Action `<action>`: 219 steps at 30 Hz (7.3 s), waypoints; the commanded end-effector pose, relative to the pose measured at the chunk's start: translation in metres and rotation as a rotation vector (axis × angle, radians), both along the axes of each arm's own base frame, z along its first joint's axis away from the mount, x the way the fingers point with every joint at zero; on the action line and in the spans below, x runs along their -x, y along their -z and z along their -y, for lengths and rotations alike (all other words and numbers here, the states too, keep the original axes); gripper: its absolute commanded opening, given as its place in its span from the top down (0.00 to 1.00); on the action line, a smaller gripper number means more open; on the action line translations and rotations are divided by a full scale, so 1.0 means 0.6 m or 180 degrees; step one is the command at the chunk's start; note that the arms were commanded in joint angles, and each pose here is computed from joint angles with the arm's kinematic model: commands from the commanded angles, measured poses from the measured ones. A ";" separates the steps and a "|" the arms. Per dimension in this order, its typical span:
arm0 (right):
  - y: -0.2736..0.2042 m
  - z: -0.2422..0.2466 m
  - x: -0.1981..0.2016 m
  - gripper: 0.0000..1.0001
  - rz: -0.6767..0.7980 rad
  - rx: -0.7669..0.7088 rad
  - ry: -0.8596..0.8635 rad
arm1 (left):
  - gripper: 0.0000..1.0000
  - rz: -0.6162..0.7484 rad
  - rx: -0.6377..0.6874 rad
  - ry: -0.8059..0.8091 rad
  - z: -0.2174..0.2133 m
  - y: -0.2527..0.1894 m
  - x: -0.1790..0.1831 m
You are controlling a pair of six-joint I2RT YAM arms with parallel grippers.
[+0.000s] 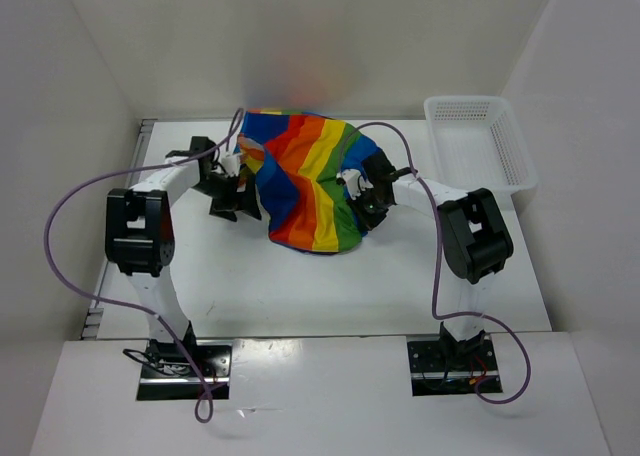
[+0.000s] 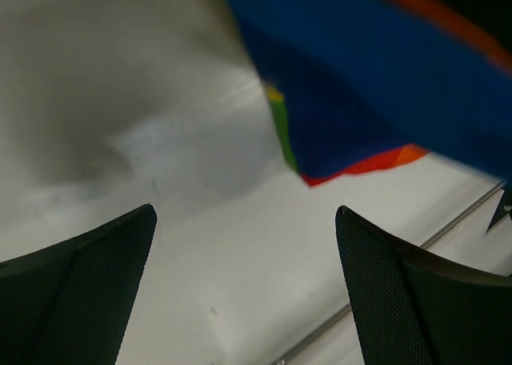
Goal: Fold and stack the shorts
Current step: Flatten the shorts out, then fold the shorts
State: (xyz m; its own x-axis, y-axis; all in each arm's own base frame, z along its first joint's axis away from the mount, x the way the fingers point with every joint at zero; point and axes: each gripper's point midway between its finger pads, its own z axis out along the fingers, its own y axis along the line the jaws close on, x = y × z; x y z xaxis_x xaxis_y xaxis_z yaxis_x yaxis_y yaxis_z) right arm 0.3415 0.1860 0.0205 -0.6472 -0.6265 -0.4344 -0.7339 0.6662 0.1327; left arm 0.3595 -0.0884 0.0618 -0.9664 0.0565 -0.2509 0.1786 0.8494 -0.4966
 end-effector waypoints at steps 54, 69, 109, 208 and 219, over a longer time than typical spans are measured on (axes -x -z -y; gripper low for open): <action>0.029 0.003 0.024 1.00 -0.0153 0.0073 -0.0267 | 0.93 0.1001 -0.0355 0.0320 0.068 -0.104 -0.097; -0.303 -0.038 -0.276 1.00 0.1020 -0.1266 0.0850 | 1.00 0.1735 -0.0504 -0.0731 -0.179 -0.297 -0.214; -0.222 0.108 0.176 1.00 0.0753 -0.0010 -0.0558 | 1.00 -0.0046 -0.0498 -0.0552 -0.109 -0.170 0.128; -0.273 -0.065 -0.134 0.53 0.1395 -0.0383 0.0402 | 0.17 0.0396 -0.0966 -0.0465 -0.122 -0.080 0.003; -0.201 0.071 -0.283 0.16 0.1167 -0.0394 0.1043 | 0.00 0.0661 -0.0961 -0.0504 -0.132 -0.031 -0.146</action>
